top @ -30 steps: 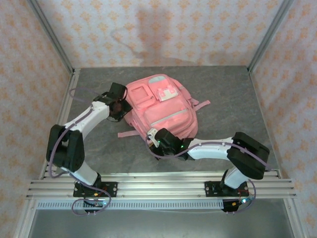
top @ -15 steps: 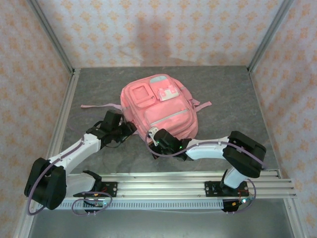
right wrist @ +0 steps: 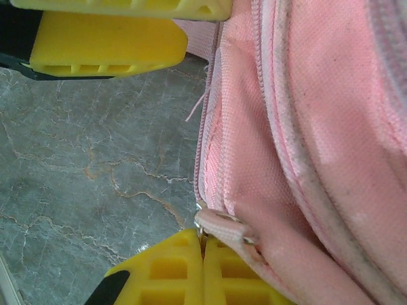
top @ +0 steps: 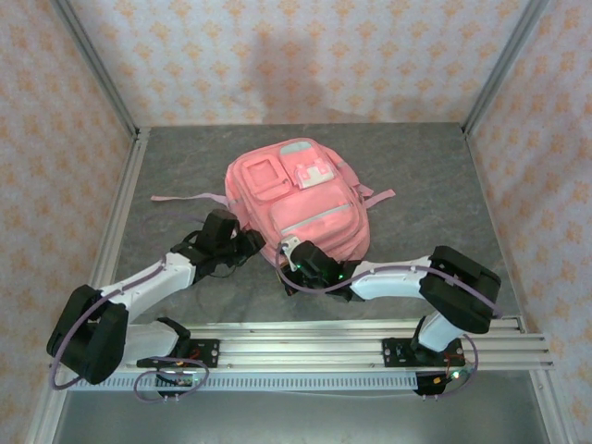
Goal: Pack books, pencil case, and school supplies into a backpack
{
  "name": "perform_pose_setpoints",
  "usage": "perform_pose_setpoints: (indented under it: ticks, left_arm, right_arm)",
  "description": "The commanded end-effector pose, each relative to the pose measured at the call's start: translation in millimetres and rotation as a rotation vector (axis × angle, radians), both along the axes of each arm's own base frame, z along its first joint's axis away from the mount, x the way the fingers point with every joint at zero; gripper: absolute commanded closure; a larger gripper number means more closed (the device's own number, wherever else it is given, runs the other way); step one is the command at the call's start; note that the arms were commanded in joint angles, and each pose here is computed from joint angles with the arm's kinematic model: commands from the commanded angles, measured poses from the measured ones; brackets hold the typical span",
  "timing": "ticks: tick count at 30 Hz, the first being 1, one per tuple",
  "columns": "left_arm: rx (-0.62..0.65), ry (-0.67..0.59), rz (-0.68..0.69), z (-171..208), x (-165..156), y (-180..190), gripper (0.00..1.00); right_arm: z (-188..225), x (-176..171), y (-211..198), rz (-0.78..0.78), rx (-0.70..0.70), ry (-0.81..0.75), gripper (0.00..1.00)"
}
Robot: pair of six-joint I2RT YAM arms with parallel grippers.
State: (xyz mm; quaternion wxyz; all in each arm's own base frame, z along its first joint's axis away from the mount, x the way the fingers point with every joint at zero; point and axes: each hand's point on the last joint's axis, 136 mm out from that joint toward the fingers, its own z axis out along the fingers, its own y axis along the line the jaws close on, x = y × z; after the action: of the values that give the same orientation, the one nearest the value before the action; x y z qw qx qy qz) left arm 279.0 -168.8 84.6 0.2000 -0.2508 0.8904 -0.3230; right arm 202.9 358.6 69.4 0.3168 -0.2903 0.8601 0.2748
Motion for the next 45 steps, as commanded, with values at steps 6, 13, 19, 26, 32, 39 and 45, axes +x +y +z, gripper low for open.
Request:
perform_pose_setpoints:
  ticks: [6,13,19,26,32,39,45]
  left_arm:
    - [-0.054,-0.083,-0.047,18.4,5.7,-19.0,0.59]
    - [-0.033,-0.073,-0.069,12.0,12.2,-30.5,0.63]
    - [0.019,-0.057,-0.074,7.8,25.3,-33.1,0.89]
    - [0.073,-0.057,-0.066,11.6,32.4,-29.0,1.0]
    - [0.101,-0.034,-0.062,5.2,31.3,-24.0,1.0]
    - [0.121,-0.025,-0.046,5.9,32.5,-13.1,1.0]
    - [0.13,-0.028,-0.041,10.6,34.9,-7.3,1.0]
  right_arm:
    - [21.4,15.5,3.5,-0.059,0.08,-0.047,1.0]
    - [23.5,16.9,5.7,-0.061,0.09,-0.047,1.0]
    - [6.8,20.3,-6.8,-0.099,-0.025,-0.029,1.0]
    - [-13.3,17.9,-27.2,-0.145,-0.191,0.035,1.0]
    - [-15.1,17.9,-42.8,-0.184,-0.247,0.033,1.0]
    - [-14.6,15.0,-62.2,-0.215,-0.283,0.034,1.0]
    - [-14.5,15.8,-86.0,-0.26,-0.281,0.055,1.0]
